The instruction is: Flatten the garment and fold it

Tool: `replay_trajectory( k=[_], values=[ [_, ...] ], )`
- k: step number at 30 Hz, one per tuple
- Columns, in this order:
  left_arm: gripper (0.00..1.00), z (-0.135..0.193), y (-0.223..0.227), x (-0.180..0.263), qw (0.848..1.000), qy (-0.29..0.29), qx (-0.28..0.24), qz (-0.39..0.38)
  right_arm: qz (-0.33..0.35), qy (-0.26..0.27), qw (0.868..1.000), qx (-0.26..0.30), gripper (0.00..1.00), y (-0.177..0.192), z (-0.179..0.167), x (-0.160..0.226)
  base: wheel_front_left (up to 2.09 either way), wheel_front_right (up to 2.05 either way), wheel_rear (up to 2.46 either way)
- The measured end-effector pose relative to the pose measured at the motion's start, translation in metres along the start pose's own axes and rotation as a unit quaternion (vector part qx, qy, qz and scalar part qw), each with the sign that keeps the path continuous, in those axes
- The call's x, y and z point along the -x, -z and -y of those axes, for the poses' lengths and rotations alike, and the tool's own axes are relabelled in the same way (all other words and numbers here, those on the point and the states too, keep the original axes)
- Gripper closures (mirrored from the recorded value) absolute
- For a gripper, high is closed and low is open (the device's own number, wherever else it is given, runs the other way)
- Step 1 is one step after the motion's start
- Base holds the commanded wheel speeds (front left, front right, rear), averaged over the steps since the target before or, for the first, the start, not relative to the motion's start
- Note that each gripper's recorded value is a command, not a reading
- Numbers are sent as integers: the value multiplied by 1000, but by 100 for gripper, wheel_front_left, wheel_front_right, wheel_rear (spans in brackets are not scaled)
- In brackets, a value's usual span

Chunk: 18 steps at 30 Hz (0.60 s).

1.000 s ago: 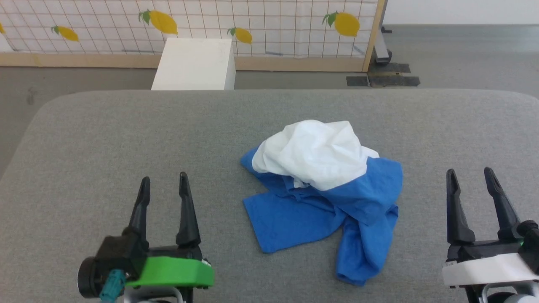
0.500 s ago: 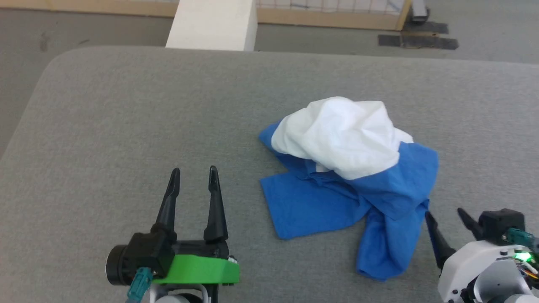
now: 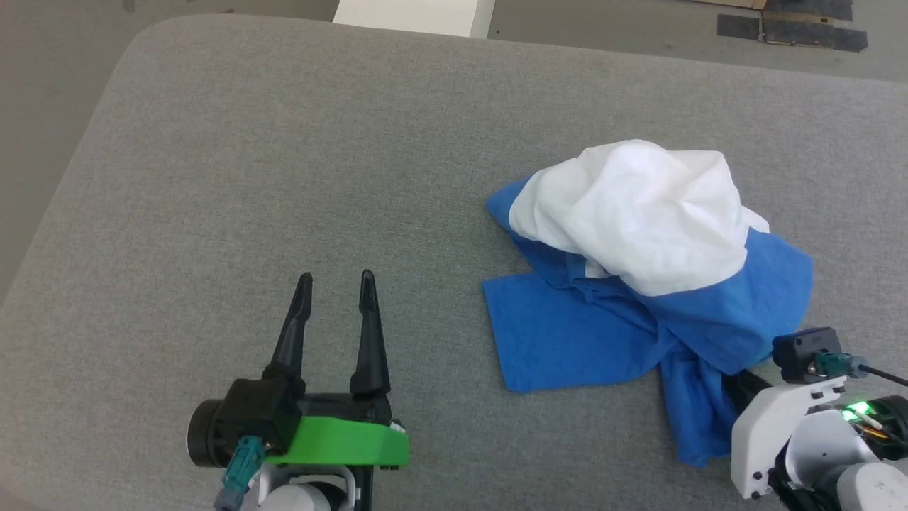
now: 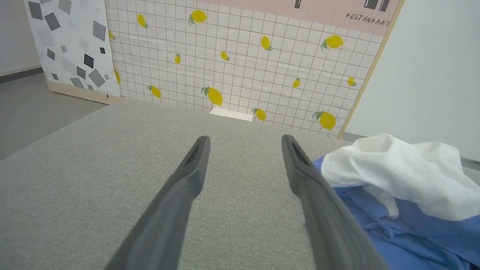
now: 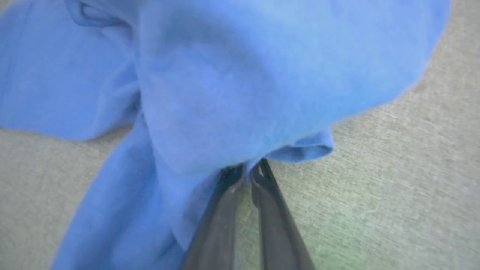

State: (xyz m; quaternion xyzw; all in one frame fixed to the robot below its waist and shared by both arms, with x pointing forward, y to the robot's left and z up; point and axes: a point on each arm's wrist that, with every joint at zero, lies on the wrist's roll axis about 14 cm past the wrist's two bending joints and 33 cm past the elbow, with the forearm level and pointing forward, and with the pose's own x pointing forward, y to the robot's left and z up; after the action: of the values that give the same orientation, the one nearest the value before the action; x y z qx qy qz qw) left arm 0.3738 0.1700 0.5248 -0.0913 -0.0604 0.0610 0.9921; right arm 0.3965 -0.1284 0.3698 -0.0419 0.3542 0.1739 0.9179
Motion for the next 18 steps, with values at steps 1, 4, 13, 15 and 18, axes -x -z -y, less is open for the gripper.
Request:
replay_trajectory(
  k=[1, 4, 13, 15, 18],
  values=[
    [0, 0, 0, 0, 1000, 0, -1, 0, 2, -1, 1000, -1, 100, -1, 0, 1, 0, 0, 0],
    [0, 1, -1, 0, 1000, 4, 0, 2, 15, 7, 1000, -6, 100, -7, 6, 7, 0, 0, 0],
    [0, 18, -13, -3, 999, 33, 12, 23, 106, 141, 982, 61, 100, -69, 103, 75, 0, 0, 0],
    [0, 23, -15, -4, 999, 42, 11, 26, 122, 179, 973, 79, 100, -84, 130, 93, 0, 0, 0],
    [0, 29, -16, -4, 998, 54, 11, 28, 127, 237, 958, 102, 100, -94, 168, 118, 0, 0, 0]
  ],
)
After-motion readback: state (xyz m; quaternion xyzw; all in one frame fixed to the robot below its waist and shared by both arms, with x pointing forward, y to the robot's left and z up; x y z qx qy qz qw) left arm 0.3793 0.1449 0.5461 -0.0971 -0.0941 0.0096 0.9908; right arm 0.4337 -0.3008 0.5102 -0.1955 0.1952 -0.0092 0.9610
